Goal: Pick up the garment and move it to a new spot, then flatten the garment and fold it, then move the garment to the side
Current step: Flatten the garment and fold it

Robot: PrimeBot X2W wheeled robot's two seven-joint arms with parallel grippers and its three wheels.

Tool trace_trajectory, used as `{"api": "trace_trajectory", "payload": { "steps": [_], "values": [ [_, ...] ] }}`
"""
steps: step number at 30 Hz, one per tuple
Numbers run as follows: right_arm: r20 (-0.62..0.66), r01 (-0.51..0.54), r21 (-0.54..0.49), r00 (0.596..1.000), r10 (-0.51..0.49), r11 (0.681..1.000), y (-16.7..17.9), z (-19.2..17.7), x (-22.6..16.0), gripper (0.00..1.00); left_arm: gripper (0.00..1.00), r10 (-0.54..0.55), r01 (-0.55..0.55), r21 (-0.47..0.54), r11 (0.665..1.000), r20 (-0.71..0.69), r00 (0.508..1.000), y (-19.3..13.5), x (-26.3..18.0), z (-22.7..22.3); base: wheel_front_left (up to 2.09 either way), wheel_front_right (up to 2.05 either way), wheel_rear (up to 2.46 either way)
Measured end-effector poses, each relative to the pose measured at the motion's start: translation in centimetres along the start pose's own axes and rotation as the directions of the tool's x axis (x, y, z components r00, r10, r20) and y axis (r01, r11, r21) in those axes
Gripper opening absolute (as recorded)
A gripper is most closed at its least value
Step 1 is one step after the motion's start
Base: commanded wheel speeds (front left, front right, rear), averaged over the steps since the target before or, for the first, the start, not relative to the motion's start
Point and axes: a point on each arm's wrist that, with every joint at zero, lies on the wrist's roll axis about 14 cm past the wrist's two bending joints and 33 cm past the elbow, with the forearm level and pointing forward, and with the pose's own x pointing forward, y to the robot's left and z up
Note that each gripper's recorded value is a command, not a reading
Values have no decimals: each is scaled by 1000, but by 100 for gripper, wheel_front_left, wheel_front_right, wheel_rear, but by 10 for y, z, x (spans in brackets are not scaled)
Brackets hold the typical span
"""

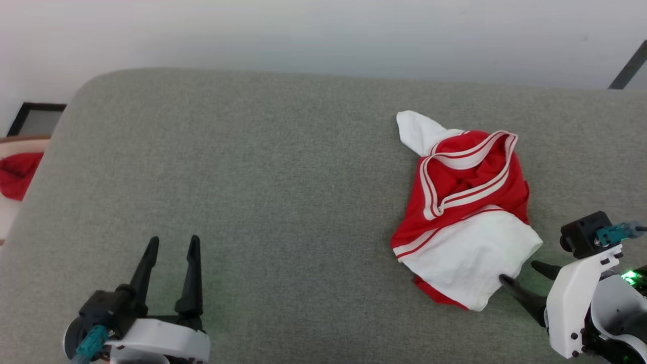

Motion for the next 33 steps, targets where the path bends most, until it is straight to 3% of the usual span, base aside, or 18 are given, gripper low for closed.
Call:
{"api": "trace_trajectory", "payload": {
  "steps": [14,15,16,17,18,27,33],
  "values": [
    [-62,-6,45,998,9,999,6,0,19,100,100,21,-21,1,1000,-14,1000,6,4,-5,0,0,0],
    [-60,-7,44,998,10,999,7,0,19,76,100,21,-21,0,1000,-15,1000,6,4,-6,0,0,0],
    [-57,-8,44,998,11,999,7,1,19,44,100,21,-21,0,1000,-16,1000,5,4,-6,0,0,0],
    [-56,-8,44,998,10,999,8,1,19,19,100,20,-20,0,1000,-17,1000,5,4,-6,0,0,0],
    [-53,-6,42,999,9,999,7,2,19,2,100,20,-20,0,1000,-17,1000,5,4,-7,0,0,0],
    [-8,18,64,1000,-18,998,1,8,12,0,100,4,-4,-6,1000,-16,1000,0,6,-7,0,0,0],
    [45,129,118,990,-135,985,-36,11,-12,0,100,-12,12,-9,1000,-20,1000,-5,10,-9,0,0,0]
  ]
}}
